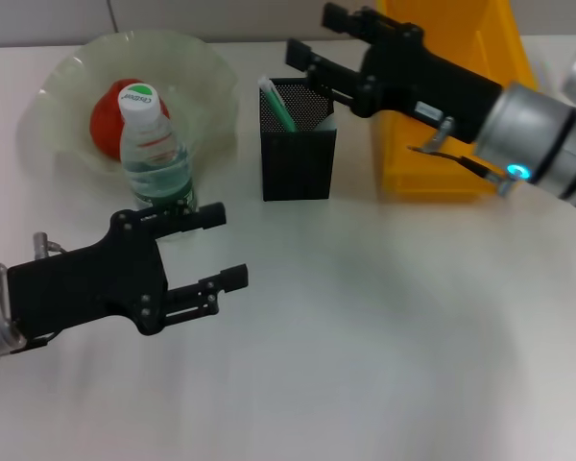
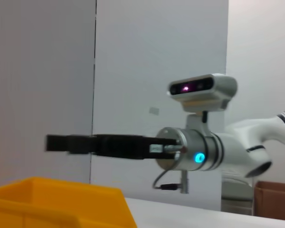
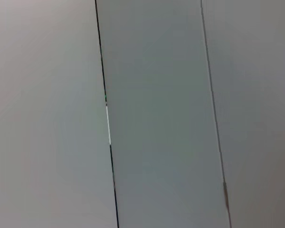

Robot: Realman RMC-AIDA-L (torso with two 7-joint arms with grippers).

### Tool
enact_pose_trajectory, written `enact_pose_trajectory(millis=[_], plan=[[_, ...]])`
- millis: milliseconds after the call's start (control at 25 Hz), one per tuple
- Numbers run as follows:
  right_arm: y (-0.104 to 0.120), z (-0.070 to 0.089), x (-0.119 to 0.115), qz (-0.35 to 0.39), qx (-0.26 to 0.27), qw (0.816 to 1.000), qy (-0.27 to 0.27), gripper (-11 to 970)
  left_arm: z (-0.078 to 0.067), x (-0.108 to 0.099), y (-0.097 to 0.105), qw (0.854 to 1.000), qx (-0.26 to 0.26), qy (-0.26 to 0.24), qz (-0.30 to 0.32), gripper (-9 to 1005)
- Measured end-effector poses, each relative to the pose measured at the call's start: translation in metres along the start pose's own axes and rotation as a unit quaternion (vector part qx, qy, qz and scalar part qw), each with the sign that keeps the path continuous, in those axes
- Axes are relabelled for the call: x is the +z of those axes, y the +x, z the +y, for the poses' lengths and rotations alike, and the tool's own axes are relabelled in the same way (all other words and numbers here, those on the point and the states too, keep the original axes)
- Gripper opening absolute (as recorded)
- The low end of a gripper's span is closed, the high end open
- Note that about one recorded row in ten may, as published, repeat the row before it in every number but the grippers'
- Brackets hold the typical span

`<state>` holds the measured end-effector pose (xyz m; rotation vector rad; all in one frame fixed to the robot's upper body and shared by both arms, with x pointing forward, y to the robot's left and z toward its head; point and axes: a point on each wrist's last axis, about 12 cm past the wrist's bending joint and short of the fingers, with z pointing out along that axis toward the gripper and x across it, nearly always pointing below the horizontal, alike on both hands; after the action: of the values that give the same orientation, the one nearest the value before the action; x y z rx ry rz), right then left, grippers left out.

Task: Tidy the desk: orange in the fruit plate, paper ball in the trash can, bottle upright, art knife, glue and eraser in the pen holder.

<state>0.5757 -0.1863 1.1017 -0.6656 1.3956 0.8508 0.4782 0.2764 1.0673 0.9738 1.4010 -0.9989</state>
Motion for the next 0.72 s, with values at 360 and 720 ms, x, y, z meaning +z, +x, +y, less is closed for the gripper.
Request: enact_pose_trajectory(millis=[360,720], plan=[[0.007,0.031,-0.045,-0.014,0.000,0.993,-0.114,767,-0.002,-0.029,-0.004,0.999,0.002,-0.035,-0.021,697],[0.028,0.053,-0.054,0.108,0.023,0.966,-0.233,767,-0.018,-0.057,-0.003,1.000,-0.009,-0.023,-0.012,779]])
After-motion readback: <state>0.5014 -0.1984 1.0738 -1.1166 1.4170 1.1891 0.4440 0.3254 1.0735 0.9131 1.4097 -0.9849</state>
